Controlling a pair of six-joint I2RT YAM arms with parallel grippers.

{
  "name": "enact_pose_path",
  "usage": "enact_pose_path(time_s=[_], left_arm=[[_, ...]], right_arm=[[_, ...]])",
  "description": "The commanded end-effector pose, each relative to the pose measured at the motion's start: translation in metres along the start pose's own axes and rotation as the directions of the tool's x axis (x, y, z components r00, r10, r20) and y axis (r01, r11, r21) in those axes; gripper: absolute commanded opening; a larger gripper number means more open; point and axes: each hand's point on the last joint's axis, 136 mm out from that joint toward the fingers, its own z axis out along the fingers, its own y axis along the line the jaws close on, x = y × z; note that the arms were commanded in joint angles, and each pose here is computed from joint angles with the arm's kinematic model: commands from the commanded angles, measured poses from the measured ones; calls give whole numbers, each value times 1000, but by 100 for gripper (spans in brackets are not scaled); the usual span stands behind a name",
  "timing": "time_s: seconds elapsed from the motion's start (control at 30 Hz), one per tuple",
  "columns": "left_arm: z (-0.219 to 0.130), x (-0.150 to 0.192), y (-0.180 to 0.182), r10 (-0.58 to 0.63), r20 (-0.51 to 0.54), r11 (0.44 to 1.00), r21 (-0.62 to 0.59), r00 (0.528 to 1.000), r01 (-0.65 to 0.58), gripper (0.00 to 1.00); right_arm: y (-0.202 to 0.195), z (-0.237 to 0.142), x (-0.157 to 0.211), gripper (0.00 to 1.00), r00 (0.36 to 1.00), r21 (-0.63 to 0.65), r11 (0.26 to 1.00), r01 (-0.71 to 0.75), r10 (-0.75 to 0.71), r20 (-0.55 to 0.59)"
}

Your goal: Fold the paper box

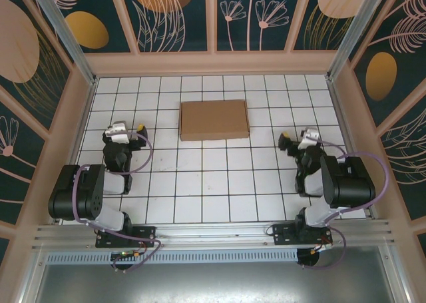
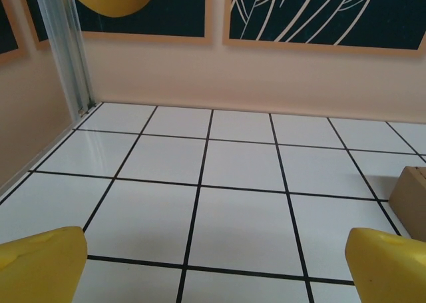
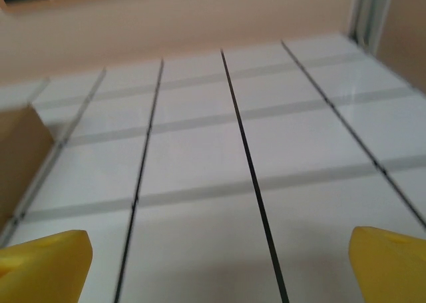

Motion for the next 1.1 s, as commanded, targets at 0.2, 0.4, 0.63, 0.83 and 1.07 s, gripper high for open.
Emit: enact_pose_path(time_s=[0.2,0.4,0.63,0.83,1.07], left_arm=[[5,0,-1,2,-8,1000,4,1000,-2,99],[5,0,0,2,-9,1000,3,1000,-2,99],[2,-2,0,1,4,1000,1,1000,-1,99],[2,-2,0,2,5,1000,0,1000,-2,99],[2,-1,0,1,2,1000,0,1000,-1,99]], right_arm=[[2,7,-18,99,999,-21,1000,-4,5,47],[3,6,-19,99,999,-20,1000,-2,3,52],[5,2,-20,99,997,8,1000,22,-22,70],[5,4,-19,99,998,-7,1000,16,-16,62],[3,5,-18,99,999,-14,1000,9,-8,52]])
